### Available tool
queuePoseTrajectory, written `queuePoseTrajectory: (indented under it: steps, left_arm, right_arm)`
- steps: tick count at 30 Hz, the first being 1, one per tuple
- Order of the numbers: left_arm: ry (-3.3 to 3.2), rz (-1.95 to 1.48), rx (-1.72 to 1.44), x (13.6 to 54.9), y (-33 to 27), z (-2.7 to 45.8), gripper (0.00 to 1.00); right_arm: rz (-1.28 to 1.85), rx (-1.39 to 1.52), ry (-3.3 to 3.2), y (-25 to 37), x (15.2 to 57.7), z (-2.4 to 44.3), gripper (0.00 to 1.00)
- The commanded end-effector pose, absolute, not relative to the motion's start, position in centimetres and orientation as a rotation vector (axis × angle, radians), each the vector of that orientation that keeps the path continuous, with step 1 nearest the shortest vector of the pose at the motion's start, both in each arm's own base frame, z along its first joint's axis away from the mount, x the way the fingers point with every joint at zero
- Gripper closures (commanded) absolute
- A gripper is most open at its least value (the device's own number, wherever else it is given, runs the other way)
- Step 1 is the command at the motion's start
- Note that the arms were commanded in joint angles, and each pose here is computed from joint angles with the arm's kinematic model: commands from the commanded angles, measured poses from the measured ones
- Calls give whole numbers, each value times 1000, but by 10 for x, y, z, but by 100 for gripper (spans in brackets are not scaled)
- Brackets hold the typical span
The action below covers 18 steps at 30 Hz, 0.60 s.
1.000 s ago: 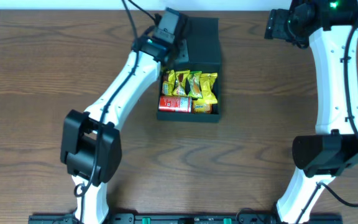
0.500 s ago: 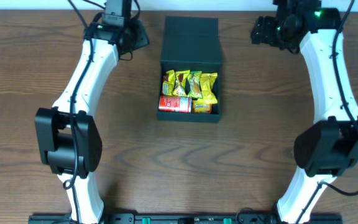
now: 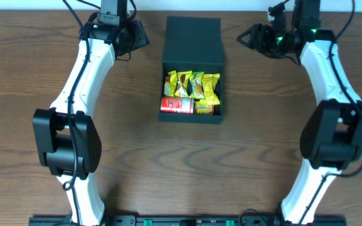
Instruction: Pack container
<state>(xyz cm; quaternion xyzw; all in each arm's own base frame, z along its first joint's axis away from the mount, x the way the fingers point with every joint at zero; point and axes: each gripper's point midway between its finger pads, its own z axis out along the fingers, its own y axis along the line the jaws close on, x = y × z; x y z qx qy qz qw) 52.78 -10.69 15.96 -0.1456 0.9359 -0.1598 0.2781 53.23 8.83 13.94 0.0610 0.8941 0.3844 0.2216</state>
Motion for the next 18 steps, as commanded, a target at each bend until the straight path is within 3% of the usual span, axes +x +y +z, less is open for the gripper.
queuePoseTrajectory:
  steps: [1,13,18]
  left_arm:
    - [2490,-436,-369,528,-106,173,43]
    - [2534,-420,-374,520,-105,166,39]
    - [2535,-420,-374,520,-105,166,44]
  right_arm:
    - [1324,294,2490,104,528,118,32]
    - [1643,516,2511,119,528,61,32]
    - [1710,535,2480,122,532,56,28]
